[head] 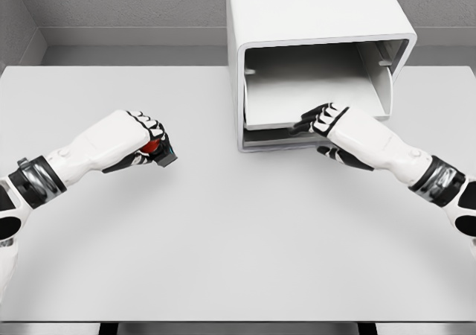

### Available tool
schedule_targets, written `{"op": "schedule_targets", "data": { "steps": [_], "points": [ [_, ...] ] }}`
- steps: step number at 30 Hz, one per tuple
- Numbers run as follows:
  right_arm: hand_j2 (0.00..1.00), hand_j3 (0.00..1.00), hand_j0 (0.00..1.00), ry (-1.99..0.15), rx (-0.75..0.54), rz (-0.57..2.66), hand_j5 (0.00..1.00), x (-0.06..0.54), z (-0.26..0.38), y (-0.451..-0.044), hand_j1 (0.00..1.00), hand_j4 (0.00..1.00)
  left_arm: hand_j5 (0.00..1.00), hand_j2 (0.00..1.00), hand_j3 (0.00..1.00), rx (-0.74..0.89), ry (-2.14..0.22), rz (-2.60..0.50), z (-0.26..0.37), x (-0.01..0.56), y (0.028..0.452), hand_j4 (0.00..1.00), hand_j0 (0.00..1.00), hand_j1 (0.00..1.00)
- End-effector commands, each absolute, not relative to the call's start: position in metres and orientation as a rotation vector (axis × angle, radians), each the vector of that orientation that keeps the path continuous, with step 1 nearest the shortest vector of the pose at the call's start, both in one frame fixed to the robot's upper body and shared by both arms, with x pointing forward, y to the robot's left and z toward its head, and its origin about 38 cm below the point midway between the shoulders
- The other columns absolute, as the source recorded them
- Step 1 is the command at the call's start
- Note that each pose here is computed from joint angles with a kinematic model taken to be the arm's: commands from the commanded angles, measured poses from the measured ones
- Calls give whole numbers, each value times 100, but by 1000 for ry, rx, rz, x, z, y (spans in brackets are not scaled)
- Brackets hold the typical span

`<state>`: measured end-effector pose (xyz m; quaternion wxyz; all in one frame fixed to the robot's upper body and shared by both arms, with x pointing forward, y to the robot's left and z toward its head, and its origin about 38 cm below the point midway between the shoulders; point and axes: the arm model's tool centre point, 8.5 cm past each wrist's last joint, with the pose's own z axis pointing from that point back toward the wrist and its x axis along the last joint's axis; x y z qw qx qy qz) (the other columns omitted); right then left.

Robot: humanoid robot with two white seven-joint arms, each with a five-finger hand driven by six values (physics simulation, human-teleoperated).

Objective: Slide open multi-storey tabletop storage cabinets and put open load switch and slide close multi-storey tabletop storage cabinets

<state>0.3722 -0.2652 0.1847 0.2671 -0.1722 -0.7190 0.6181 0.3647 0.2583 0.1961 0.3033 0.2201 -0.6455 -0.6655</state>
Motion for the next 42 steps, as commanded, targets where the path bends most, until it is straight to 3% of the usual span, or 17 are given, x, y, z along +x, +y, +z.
{"op": "schedule_targets", "data": {
  "steps": [1,18,33,42],
  "points": [
    [73,73,73,-1928,-464,1687,73,371,183,-266,73,73,40,40,40,579,-1716,-1755,197,365,258,40,40,40],
    [73,73,73,-1934,-450,1747,73,347,191,-269,73,73,40,40,40,581,-1717,-1755,197,365,258,40,40,40],
    [73,73,73,-1951,-555,1687,73,351,219,-298,73,73,40,40,40,568,-1750,-1731,202,366,258,40,40,40],
    [60,60,60,-1949,-569,1670,60,350,222,-305,60,60,40,40,40,538,-1837,-1693,216,370,248,40,40,40]
  ]
}}
